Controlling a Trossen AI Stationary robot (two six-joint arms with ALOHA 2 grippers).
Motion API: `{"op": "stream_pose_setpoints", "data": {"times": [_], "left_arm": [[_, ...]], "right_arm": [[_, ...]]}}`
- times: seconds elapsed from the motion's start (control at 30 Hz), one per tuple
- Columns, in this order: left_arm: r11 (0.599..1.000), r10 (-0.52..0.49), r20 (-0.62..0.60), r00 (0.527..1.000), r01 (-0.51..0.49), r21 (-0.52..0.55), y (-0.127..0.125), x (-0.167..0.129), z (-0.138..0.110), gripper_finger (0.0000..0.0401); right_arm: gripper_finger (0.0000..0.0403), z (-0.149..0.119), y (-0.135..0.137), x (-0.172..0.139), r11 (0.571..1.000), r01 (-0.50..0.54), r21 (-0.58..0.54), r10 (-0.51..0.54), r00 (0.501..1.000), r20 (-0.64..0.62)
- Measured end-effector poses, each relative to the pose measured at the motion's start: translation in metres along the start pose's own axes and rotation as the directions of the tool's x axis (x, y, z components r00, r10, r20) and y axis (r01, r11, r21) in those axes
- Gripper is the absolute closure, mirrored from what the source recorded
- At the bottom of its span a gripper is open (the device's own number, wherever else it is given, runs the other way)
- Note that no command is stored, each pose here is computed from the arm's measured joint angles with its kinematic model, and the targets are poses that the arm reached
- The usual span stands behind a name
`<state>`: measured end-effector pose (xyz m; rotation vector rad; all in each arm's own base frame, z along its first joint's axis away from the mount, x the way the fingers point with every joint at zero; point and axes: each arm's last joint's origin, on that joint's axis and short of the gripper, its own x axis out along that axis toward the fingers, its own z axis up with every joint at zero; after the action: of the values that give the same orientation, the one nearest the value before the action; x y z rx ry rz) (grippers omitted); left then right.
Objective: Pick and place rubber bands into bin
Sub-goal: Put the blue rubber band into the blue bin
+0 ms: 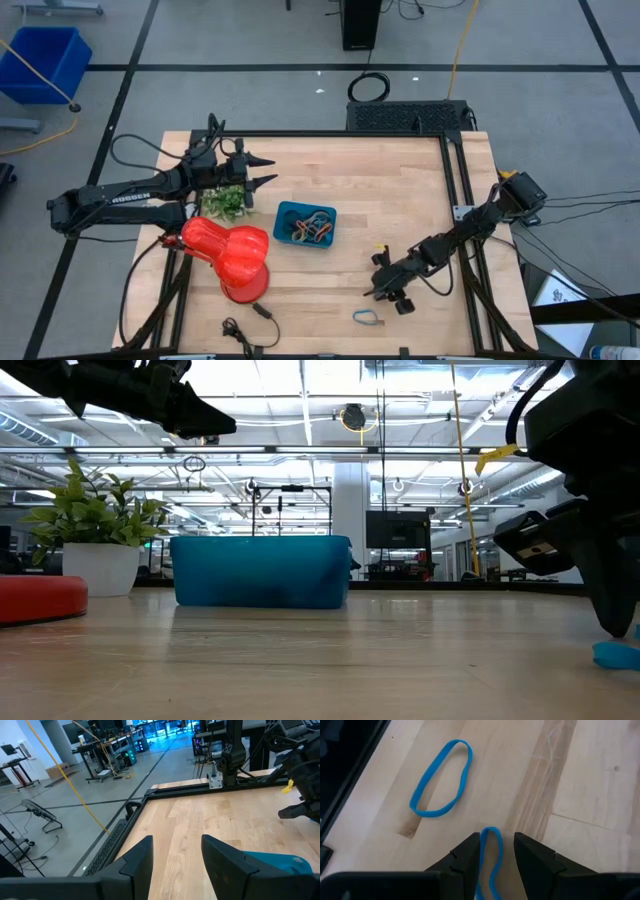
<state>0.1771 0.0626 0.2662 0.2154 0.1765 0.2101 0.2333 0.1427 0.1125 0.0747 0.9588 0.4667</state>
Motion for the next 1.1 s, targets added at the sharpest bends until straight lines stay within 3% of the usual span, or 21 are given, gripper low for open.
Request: {"op": "stream_pose_setpoints", "data": {"times": [0.13, 0.5, 0.8, 0.97, 1.1], "left_arm": [[1.000, 0.000, 0.000, 1.000, 0.000, 0.000, 0.000, 0.000, 0.000, 0.0226], [1.000, 0.000, 0.000, 1.000, 0.000, 0.000, 0.000, 0.000, 0.000, 0.0226], [1.000, 0.000, 0.000, 1.000, 0.000, 0.000, 0.000, 0.000, 0.000, 0.0226], [1.000, 0.000, 0.000, 1.000, 0.000, 0.000, 0.000, 0.000, 0.000, 0.0226], [1.000, 0.000, 0.000, 1.000, 0.000, -0.001, 0.000, 0.000, 0.000, 0.0226]], "right_arm": [[0.0308, -0.003, -0.001, 0.000, 0.999, 0.009, -0.045, -0.010, 1.000, -0.006], [0.0395, -0.006, -0.002, 0.002, 0.999, 0.025, -0.042, -0.026, 0.999, -0.032], [0.0402, -0.002, -0.004, -0.004, 1.000, 0.017, 0.002, -0.017, 1.000, 0.000], [0.0402, 0.012, -0.004, -0.025, 0.982, 0.159, -0.104, -0.145, 0.981, 0.133], [0.0402, 0.026, -0.008, -0.049, 0.928, 0.345, -0.141, -0.296, 0.912, 0.283]]}}
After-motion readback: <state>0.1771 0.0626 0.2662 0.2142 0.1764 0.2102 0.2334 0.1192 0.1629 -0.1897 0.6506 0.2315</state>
